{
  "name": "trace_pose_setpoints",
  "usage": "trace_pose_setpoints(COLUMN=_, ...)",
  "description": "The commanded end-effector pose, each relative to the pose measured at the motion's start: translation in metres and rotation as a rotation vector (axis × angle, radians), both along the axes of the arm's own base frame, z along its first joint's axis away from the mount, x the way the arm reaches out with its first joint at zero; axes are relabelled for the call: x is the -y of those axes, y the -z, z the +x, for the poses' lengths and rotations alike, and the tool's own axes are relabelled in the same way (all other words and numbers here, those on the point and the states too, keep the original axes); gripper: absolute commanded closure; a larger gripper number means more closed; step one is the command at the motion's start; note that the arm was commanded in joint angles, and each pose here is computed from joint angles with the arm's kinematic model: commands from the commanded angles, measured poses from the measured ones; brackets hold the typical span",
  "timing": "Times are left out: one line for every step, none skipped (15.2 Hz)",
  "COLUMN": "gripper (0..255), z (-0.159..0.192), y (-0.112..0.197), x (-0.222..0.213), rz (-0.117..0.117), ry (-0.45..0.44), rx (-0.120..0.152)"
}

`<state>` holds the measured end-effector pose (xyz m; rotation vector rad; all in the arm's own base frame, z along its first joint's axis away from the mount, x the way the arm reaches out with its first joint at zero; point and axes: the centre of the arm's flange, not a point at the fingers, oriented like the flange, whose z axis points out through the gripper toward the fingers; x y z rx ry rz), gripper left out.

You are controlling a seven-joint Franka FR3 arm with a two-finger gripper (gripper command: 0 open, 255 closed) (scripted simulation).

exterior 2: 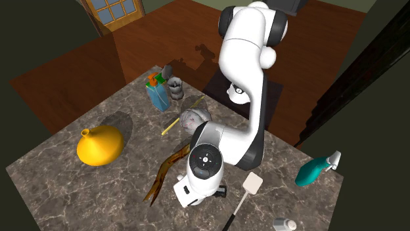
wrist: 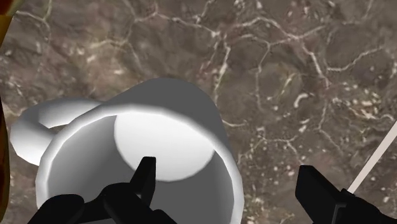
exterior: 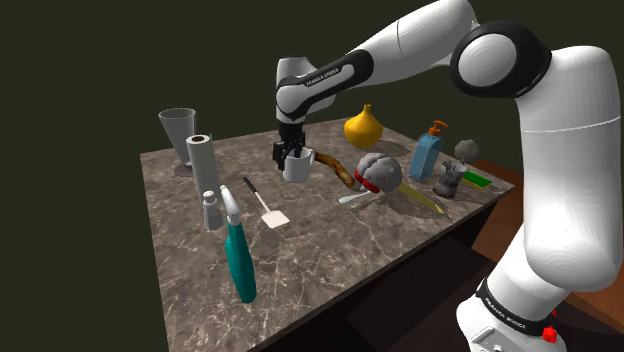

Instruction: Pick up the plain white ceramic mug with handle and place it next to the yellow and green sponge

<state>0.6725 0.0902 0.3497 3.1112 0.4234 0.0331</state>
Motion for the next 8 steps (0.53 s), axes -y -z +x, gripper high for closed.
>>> trace_pose_setpoints(gripper=0, z=0.0003, y=0.001, x=-0.0001, rz=0.0, ry=0.0, rx=0.0)
trace_pose_setpoints(gripper=0, z=0.0003, y=0.001, x=-0.0001, rz=0.0, ry=0.0, rx=0.0)
trace_pose_setpoints(gripper=0, z=0.0003, y=0.001, x=-0.0001, rz=0.0, ry=0.0, rx=0.0)
trace_pose_setpoints(gripper=0, z=0.0003, y=0.001, x=-0.0001, rz=0.0, ry=0.0, rx=0.0)
trace_pose_setpoints(gripper=0, z=0.0003, y=0.0009, x=0.0, rz=0.0, ry=0.0, rx=0.0)
trace_pose_setpoints(gripper=255, z=0.0003, y=0.0009, x=0.0, rz=0.0, ry=0.0, rx=0.0)
trace_pose_setpoints(gripper=255, z=0.0003, y=0.0009, x=0.0, rz=0.0, ry=0.0, rx=0.0)
trace_pose_setpoints(gripper=255, z=0.0003, y=0.0009, x=0.0, rz=0.0, ry=0.0, rx=0.0)
